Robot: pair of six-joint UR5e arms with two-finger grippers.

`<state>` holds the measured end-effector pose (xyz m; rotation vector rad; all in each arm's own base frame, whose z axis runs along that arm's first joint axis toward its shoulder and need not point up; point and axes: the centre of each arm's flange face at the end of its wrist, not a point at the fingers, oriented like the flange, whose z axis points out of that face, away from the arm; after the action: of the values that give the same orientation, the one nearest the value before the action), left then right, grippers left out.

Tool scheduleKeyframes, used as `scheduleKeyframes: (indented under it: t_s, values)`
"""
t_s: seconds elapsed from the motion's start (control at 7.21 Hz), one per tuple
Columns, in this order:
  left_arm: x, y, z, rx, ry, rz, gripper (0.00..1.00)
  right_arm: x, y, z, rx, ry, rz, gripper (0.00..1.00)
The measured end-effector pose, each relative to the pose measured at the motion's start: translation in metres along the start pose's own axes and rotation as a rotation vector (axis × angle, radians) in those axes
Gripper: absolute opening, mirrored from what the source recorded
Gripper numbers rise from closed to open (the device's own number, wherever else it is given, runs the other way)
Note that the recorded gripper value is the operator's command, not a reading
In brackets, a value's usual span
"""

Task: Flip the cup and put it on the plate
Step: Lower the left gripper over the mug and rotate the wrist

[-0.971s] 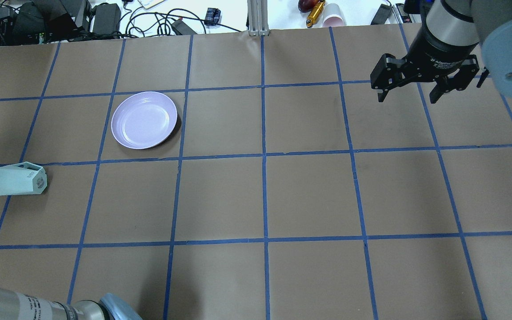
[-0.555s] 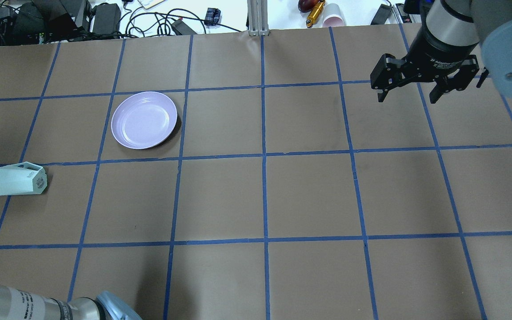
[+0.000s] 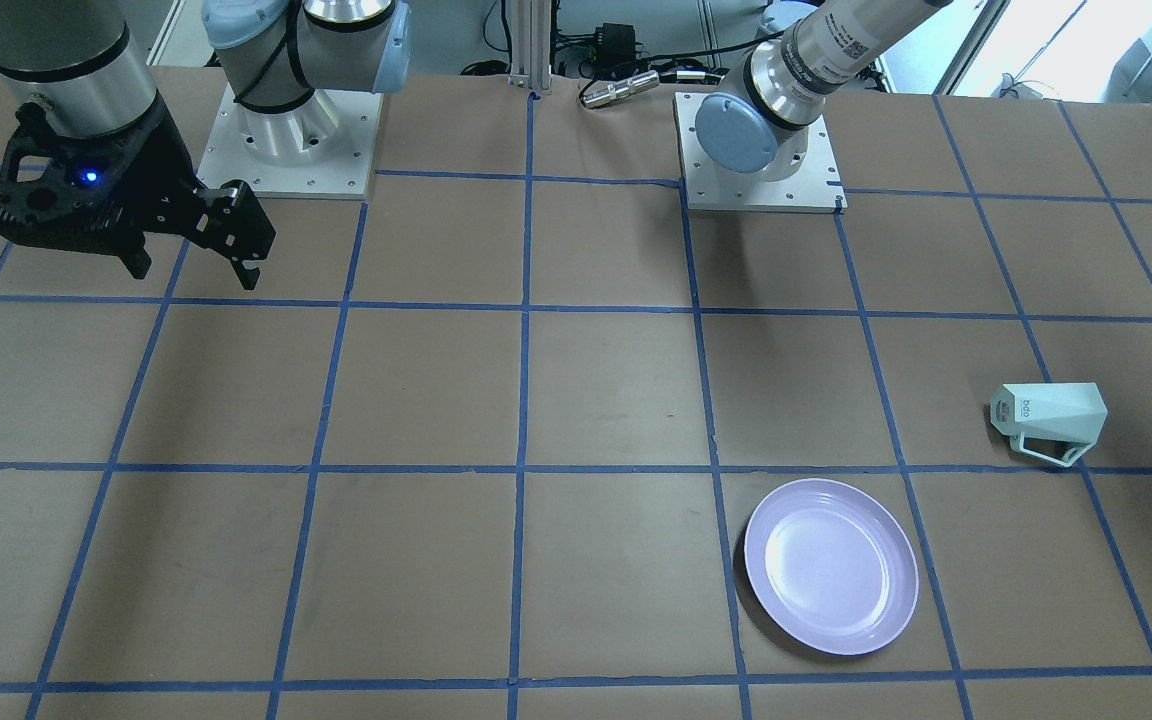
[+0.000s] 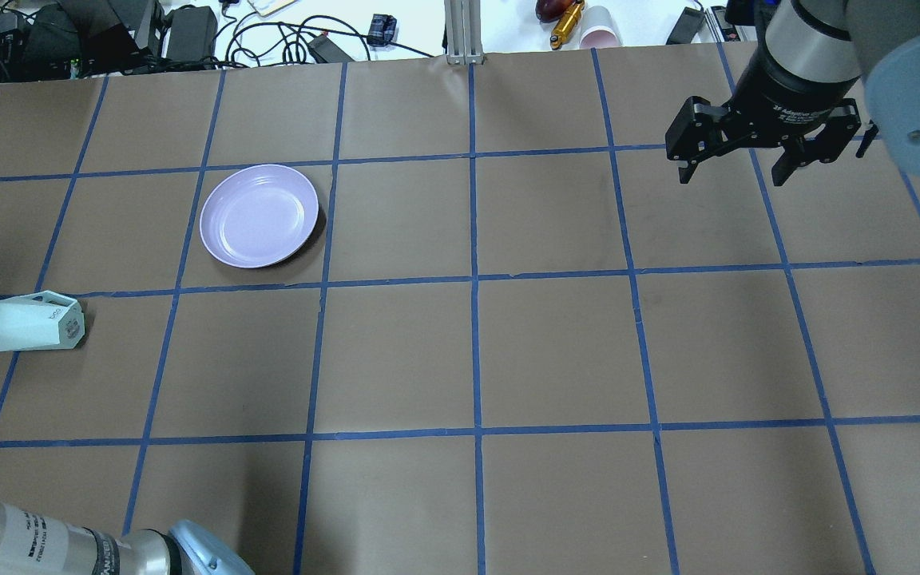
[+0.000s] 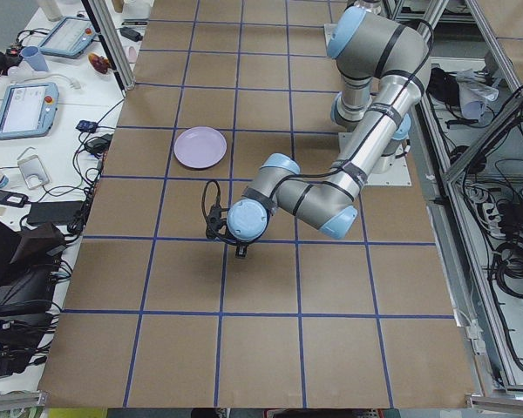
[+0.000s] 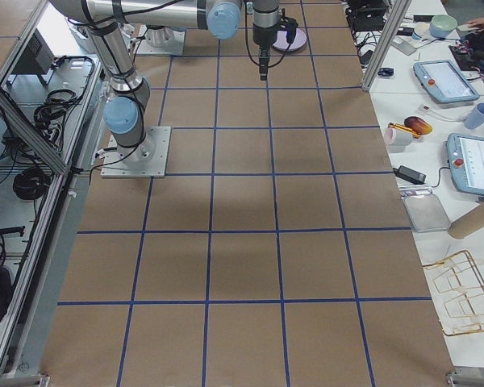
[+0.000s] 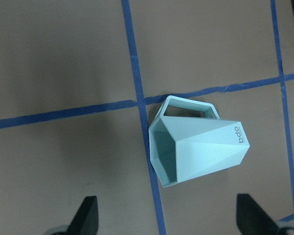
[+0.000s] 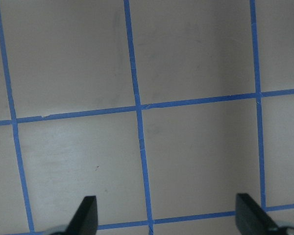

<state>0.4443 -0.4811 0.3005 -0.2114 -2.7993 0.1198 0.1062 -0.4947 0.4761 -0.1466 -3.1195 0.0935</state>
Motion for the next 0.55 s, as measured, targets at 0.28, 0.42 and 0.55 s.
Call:
scheduleKeyframes:
  t_s: [0.28, 0.42, 0.55]
  values:
    - [-0.018, 0.003, 0.014, 0.02, 0.065, -0.016, 0.98, 0.0, 0.0, 0.0, 0.0, 0.0, 0.0, 1.0]
    - [-0.029, 0.008, 0.019, 0.032, 0.12, -0.042, 0.98, 0.0, 0.0, 0.0, 0.0, 0.0, 0.0, 1.0]
    - [-0.039, 0.012, 0.024, 0.044, 0.178, -0.066, 0.98, 0.0, 0.0, 0.0, 0.0, 0.0, 0.0, 1.0]
